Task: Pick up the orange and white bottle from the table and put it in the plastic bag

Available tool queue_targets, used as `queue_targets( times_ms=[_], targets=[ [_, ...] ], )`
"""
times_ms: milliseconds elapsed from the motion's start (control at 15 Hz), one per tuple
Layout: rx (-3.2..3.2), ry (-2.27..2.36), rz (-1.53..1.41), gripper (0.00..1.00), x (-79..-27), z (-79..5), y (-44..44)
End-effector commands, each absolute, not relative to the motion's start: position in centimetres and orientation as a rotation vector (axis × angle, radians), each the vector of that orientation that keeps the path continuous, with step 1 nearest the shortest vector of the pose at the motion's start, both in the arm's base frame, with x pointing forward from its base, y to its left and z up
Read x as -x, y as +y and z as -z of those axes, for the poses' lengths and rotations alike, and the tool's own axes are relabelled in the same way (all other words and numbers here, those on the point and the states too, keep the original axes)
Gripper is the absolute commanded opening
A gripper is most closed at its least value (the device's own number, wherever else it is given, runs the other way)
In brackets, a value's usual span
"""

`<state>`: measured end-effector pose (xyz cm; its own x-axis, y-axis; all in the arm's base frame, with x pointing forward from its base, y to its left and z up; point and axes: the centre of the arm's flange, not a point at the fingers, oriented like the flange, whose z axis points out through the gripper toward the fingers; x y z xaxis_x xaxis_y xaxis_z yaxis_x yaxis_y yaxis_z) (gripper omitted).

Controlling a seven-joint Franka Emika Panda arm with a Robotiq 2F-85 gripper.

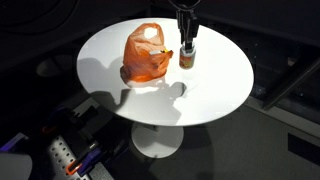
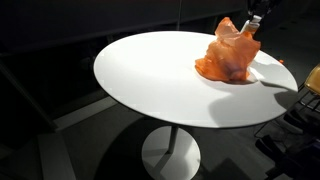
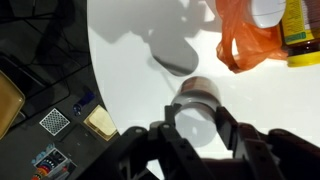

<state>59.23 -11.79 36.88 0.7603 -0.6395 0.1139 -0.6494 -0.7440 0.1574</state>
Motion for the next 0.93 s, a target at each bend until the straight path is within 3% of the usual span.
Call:
queue_targets(
  times_ms=[0, 200, 267, 867],
  targets=[
    [-2.769, -1.025, -0.079, 0.45, -59.2, -37.0, -11.8],
    [-2.768, -1.026, -0.078, 0.45, -59.2, -36.9, -11.9],
    [-2.766, -1.028, -0.079, 0.2, -59.4, -37.0, -11.8],
    [-2.825, -0.833, -0.255, 0.2, -61.8, -39.5, -4.4]
  ],
)
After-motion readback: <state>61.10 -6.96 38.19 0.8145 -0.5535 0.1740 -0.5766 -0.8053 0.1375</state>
